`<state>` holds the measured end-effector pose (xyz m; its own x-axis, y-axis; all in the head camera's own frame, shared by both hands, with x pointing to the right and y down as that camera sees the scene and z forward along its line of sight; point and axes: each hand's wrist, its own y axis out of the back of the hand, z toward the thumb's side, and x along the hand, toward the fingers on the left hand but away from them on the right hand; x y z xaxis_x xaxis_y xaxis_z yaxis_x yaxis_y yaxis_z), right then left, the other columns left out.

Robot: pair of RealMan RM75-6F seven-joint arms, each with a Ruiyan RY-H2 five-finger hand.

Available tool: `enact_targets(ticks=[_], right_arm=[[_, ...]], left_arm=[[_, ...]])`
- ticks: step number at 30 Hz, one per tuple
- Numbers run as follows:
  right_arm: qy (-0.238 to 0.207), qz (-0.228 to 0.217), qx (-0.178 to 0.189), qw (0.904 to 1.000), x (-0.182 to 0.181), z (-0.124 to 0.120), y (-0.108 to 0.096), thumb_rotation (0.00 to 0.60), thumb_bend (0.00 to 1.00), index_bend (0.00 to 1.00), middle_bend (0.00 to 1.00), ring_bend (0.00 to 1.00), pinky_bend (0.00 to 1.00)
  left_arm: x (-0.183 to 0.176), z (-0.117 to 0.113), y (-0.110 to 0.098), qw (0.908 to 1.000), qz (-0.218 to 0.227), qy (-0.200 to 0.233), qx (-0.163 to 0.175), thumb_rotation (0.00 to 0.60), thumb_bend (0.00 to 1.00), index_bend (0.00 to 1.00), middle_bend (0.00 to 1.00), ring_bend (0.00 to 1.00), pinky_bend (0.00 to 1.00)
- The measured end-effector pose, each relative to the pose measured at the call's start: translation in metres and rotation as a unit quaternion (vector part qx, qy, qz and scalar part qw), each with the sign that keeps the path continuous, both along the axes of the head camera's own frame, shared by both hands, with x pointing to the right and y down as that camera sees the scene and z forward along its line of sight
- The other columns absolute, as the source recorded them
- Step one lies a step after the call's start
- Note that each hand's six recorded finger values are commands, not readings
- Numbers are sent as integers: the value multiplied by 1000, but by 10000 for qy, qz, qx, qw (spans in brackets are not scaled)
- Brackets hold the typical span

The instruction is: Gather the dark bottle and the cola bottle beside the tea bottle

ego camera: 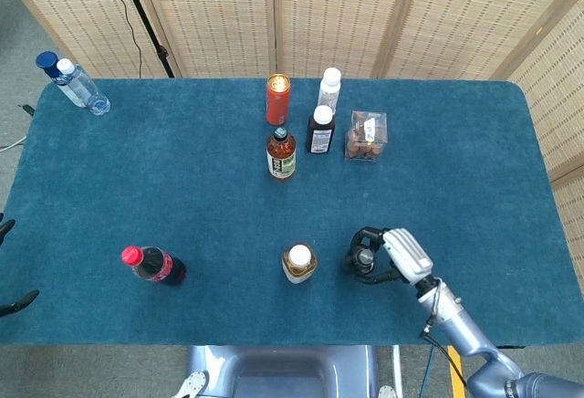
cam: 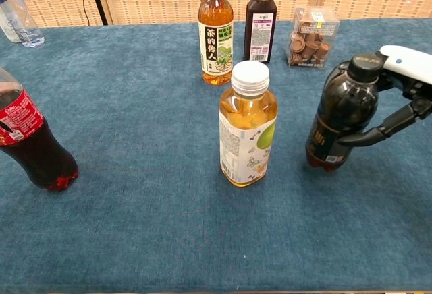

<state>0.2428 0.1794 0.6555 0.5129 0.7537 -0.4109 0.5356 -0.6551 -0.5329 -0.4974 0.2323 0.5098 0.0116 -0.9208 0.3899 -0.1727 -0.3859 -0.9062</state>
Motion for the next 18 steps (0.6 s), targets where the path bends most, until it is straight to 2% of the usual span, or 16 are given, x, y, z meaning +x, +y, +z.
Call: enact_targets(ticks=[11,18], right_arm=[[13,-229,153,9996,-31,7,1,600,608,592,607,601,504],[38,-276,48,9996,-42,15,4,600,607,592,606,601,505]], left_arm=[[-2,-2,0,10000,-46,31,30,600,38,0,0,0,0],[-4,-3,-1,10000,-64,54,30,600,38,0,0,0,0]])
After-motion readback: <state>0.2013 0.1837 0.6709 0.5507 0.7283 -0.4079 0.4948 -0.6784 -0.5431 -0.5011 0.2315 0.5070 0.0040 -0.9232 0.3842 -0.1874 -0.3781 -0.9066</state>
